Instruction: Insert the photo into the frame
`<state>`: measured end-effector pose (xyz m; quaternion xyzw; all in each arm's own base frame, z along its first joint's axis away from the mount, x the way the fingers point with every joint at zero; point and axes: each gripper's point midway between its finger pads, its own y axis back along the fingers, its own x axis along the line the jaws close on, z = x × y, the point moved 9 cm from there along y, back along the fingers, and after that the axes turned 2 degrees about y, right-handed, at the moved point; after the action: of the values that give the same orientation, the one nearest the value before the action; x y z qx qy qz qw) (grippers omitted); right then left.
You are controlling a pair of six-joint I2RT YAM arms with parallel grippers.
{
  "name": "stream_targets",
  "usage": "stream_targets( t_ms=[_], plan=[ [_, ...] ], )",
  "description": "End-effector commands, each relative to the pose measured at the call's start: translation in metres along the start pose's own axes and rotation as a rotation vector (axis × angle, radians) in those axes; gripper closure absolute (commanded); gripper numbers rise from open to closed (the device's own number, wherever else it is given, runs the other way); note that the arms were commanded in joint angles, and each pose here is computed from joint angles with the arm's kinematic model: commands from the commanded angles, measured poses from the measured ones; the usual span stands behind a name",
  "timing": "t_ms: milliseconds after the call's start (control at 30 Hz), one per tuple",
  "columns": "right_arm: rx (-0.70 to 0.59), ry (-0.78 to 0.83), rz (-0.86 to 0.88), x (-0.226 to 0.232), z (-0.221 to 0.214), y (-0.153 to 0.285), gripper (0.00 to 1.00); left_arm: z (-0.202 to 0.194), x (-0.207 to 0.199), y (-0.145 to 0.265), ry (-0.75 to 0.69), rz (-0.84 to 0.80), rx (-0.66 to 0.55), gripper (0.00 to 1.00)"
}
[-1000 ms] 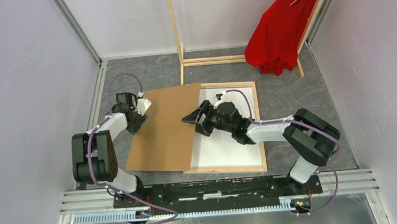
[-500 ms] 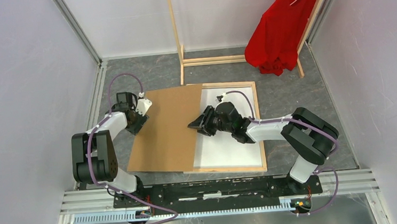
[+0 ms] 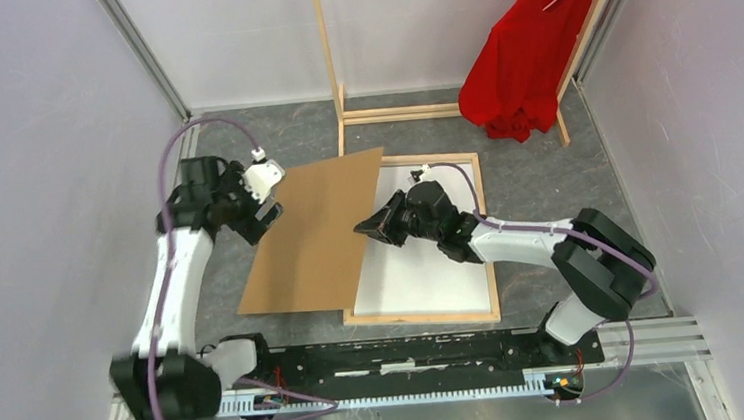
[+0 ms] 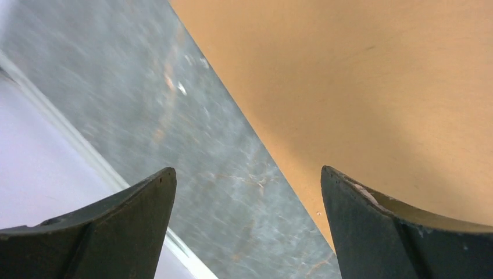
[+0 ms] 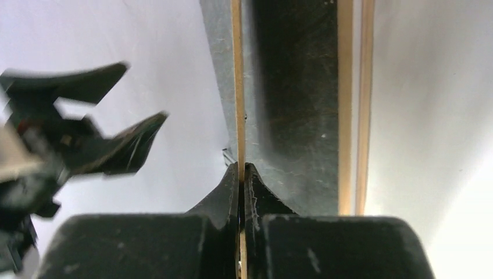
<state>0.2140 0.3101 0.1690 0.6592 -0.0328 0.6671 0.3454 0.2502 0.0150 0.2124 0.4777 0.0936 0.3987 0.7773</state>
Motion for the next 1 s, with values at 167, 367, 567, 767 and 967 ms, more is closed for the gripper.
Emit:
stream_targets(
  t_ms=[167,367,567,767,967],
  plan=[
    [-0.193,-0.252,0.223,0.063,0.034,0.042,1.0,-0.011,-0.089,0.107,-0.567,-0.203,-0.358,0.0],
    [-0.153,-0.299,0.331,0.09,0.039,0.043,1.0,-0.033,-0.121,0.124,-0.747,-0.182,-0.429,0.0],
    [-0.121,-0.278,0.364,0.109,0.038,0.044,1.0,-0.024,-0.116,0.124,-0.791,-0.028,-0.529,0.0],
    [-0.069,-0.271,0.385,0.118,0.032,0.044,1.0,-0.012,-0.107,0.115,-0.873,0.101,-0.639,0.05],
    [-0.005,-0.229,0.387,0.127,0.019,0.042,1.0,0.004,-0.09,0.112,-0.886,0.195,-0.687,0.45]
  ],
)
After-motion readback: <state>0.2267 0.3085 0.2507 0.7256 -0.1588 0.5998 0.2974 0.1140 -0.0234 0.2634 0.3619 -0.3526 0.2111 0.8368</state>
